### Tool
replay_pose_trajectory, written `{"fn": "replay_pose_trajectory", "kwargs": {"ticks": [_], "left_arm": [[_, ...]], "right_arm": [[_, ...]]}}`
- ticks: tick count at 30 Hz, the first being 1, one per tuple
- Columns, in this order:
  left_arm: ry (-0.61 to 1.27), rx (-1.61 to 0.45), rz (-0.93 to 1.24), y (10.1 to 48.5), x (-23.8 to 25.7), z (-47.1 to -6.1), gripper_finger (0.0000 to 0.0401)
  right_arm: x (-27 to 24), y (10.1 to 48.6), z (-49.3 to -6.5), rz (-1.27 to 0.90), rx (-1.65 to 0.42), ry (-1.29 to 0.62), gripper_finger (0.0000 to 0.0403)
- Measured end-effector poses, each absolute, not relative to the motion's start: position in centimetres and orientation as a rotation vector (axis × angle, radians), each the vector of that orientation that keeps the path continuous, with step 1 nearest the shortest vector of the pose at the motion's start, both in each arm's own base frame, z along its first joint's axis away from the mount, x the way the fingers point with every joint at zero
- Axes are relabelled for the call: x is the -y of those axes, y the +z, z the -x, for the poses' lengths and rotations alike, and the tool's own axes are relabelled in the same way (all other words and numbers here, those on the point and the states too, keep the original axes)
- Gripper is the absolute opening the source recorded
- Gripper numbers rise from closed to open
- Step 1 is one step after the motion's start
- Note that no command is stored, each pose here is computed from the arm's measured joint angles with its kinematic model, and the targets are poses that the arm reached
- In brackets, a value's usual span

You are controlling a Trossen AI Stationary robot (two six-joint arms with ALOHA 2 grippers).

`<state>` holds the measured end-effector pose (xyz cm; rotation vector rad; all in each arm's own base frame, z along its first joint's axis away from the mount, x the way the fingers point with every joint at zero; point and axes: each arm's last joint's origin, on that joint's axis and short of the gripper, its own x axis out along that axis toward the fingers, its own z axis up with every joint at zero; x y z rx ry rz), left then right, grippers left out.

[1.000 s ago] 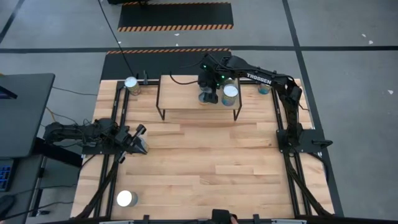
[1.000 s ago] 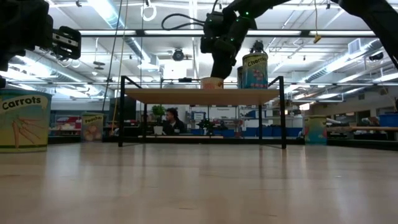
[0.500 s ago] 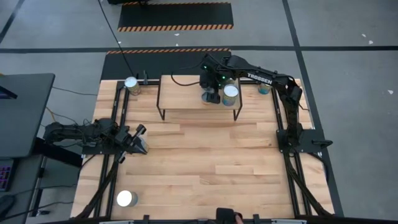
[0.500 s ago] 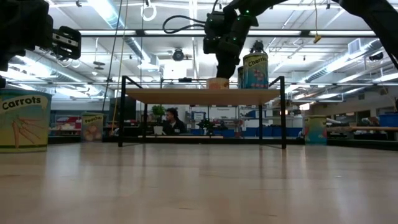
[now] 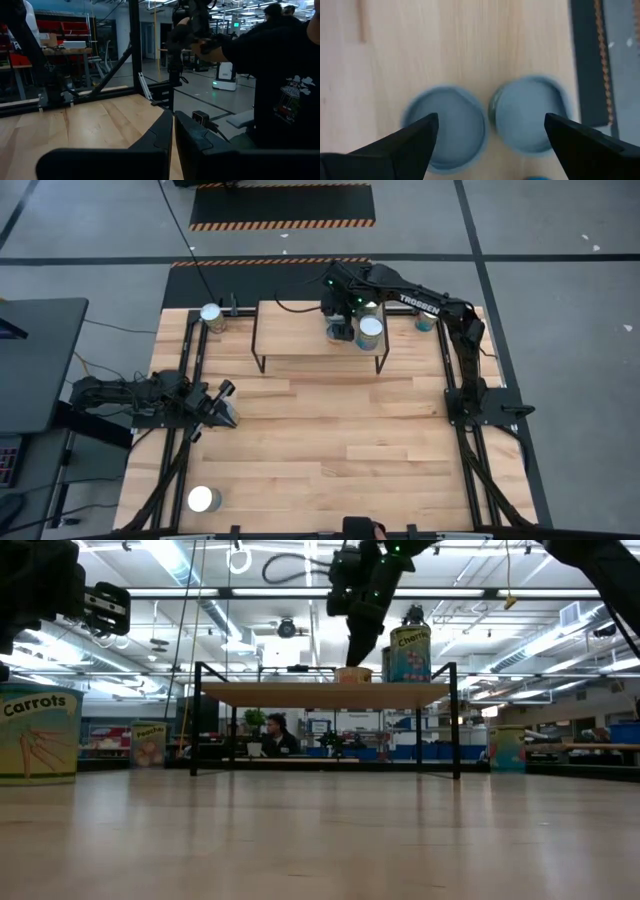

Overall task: Pick and place cans onto a shelf
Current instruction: Adjust the small cans on the shelf

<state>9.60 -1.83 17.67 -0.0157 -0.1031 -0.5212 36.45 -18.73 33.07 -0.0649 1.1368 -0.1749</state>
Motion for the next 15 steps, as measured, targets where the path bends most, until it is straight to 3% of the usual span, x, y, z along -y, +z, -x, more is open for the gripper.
{"fn": "replay_pose_trajectory", "kwargs": {"ticks": [8, 15], "left_arm": [[-0.521, 0.103, 0.016, 17.7, 1.8, -9.6, 0.0027], [-0.521, 0.103, 0.016, 17.7, 1.8, -9.6, 0.0027]], "right_arm": [[19.0, 33.6, -37.6, 0.094, -1.004, -0.197, 0.0373], [19.7, 32.1, -38.2, -0.031, -0.894, -0.101, 0.0373]]}}
